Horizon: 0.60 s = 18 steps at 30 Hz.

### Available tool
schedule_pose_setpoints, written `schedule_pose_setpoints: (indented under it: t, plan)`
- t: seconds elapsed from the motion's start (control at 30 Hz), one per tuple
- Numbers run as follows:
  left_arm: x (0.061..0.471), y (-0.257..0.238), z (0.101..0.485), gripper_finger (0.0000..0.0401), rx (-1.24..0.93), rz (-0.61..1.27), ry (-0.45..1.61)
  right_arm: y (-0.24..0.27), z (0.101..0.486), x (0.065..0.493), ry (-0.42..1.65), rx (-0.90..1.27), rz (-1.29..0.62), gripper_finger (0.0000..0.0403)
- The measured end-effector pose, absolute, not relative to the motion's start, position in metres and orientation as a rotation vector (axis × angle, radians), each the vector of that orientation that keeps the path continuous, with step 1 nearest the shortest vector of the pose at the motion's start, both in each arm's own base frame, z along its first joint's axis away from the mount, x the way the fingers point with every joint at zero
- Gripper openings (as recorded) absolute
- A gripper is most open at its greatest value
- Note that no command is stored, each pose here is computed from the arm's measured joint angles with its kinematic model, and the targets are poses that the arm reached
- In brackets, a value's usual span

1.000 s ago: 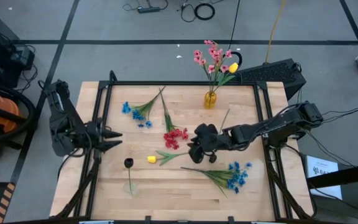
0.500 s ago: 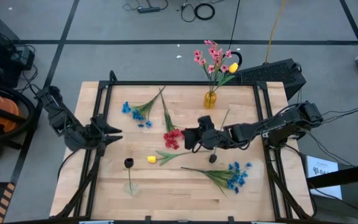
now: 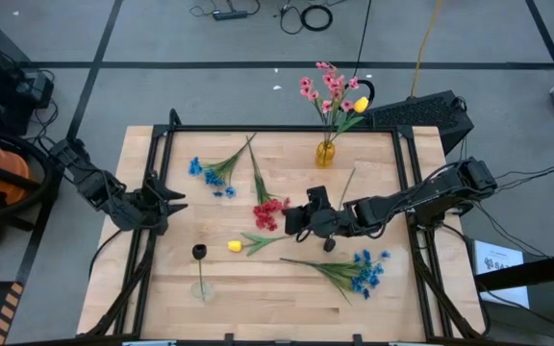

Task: Sort flowers into vase by color
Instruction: Put the bottom blue flowers into the transparent vase

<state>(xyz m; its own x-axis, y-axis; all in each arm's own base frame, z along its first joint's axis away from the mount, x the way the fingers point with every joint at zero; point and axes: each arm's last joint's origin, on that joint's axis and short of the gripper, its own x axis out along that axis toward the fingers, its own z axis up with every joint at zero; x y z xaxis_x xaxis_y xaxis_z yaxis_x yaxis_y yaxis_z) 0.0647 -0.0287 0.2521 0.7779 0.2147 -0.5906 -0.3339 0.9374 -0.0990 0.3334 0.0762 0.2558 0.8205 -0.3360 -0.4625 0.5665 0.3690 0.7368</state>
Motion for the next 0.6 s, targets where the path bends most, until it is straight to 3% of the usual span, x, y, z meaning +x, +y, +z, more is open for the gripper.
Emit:
schedule_pose_setpoints:
  t: [0.17, 0.37, 0.6]
  plan:
    - [0.066, -0.028, 0.253, 0.0143, -0.202, 0.302, 0.613, 0.089, 0.241, 0.341, 0.404, 1.057, -0.625, 0.0005]
    - [0.066, -0.027, 0.253, 0.0143, -0.206, 0.316, 0.612, 0.1, 0.248, 0.334, 0.632, 1.051, -0.766, 0.0005]
    - [0.07, -0.03, 0.257, 0.0143, -0.217, 0.283, 0.566, 0.107, 0.267, 0.316, 0.736, 1.077, -0.919, 0.0002]
